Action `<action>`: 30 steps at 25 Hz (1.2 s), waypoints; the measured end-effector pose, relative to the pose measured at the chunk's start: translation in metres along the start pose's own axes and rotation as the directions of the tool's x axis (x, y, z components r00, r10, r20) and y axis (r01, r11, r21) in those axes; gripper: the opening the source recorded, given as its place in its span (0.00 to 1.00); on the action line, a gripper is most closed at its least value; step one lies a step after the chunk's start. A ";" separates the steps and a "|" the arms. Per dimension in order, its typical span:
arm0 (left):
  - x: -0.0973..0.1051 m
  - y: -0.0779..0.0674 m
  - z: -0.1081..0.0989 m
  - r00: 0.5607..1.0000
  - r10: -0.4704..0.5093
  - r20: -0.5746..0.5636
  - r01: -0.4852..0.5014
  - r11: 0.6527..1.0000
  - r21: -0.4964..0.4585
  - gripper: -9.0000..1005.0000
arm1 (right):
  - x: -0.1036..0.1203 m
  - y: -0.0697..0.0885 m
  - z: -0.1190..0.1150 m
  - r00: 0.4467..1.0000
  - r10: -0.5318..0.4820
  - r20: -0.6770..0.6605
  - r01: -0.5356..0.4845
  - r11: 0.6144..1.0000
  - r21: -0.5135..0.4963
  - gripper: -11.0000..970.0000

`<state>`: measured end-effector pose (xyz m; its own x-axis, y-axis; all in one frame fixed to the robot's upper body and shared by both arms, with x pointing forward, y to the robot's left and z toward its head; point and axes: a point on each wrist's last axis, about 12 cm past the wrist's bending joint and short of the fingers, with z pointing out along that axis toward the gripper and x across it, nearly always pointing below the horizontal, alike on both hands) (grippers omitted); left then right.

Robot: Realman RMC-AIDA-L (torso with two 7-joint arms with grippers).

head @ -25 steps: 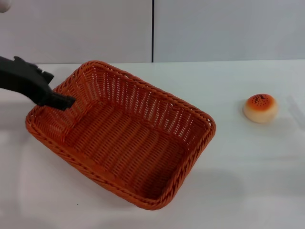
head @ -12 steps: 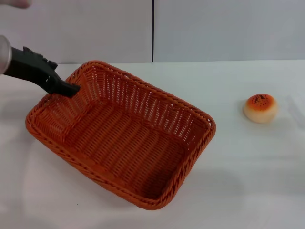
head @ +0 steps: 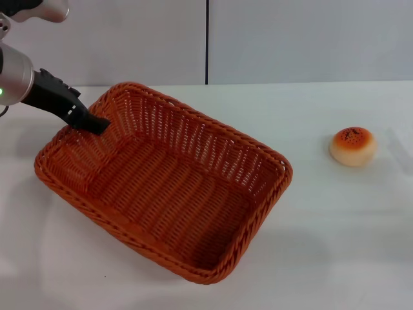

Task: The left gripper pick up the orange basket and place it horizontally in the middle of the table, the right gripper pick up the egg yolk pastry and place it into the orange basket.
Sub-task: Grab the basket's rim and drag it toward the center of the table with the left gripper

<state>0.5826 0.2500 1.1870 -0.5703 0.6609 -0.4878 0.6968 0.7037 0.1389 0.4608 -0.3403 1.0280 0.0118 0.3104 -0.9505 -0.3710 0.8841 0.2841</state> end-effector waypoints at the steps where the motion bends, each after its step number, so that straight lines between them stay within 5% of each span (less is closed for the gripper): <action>1: -0.001 0.002 0.004 1.000 -0.002 -0.017 0.002 1.000 -0.011 0.80 | 0.000 0.000 0.000 1.000 0.000 0.000 0.000 1.000 0.000 0.72; 30: -0.001 -0.004 0.028 0.970 0.036 -0.239 -0.038 0.999 -0.004 0.80 | 0.000 -0.002 -0.001 1.000 -0.004 -0.007 0.004 1.000 0.014 0.72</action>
<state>0.5922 0.2390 1.1625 -0.6320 0.7292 -0.2625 0.7163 0.6789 0.1612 0.4609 -0.3426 1.0270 0.0064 0.3045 -0.9525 -0.3580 0.8901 0.2821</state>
